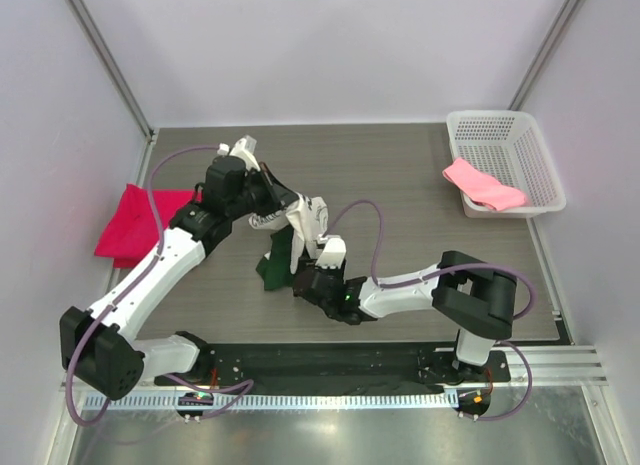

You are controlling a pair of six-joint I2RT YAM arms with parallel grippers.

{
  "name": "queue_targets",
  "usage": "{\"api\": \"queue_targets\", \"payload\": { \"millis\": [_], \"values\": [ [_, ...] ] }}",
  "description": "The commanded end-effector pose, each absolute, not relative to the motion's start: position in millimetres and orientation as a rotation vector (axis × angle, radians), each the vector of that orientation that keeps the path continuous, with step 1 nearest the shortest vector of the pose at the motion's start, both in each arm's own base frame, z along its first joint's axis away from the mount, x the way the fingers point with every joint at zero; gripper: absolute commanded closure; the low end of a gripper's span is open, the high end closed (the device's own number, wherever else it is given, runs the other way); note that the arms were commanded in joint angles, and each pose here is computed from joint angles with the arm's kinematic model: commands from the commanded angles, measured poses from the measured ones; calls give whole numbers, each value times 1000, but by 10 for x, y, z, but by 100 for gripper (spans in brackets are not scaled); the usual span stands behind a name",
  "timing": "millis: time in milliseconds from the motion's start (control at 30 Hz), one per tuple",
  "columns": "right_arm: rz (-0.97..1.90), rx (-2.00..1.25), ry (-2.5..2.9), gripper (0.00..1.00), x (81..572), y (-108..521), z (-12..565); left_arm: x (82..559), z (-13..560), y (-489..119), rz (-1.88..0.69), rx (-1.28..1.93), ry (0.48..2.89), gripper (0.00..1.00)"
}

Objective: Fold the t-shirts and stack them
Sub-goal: Flatten the tshirt out

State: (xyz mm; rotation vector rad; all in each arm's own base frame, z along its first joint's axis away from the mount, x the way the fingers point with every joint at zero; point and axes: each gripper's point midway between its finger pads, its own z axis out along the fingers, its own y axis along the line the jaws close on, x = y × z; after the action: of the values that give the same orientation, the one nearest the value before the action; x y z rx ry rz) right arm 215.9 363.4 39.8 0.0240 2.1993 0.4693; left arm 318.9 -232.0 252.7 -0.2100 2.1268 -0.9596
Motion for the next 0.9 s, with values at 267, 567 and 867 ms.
{"api": "queue_targets", "payload": {
  "millis": [267,567,867],
  "values": [
    [172,144,2084,99,2623,2911,708,3192,3423,-2155,-912,-158,1977,100],
    [423,-118,1987,99,2267,2625,2432,2789,4428,-1600,-735,-136,1827,100],
    [482,-237,2009,98,1983,2296,3322,2492,4679,-1299,-665,-173,1795,100]
  ]
}}
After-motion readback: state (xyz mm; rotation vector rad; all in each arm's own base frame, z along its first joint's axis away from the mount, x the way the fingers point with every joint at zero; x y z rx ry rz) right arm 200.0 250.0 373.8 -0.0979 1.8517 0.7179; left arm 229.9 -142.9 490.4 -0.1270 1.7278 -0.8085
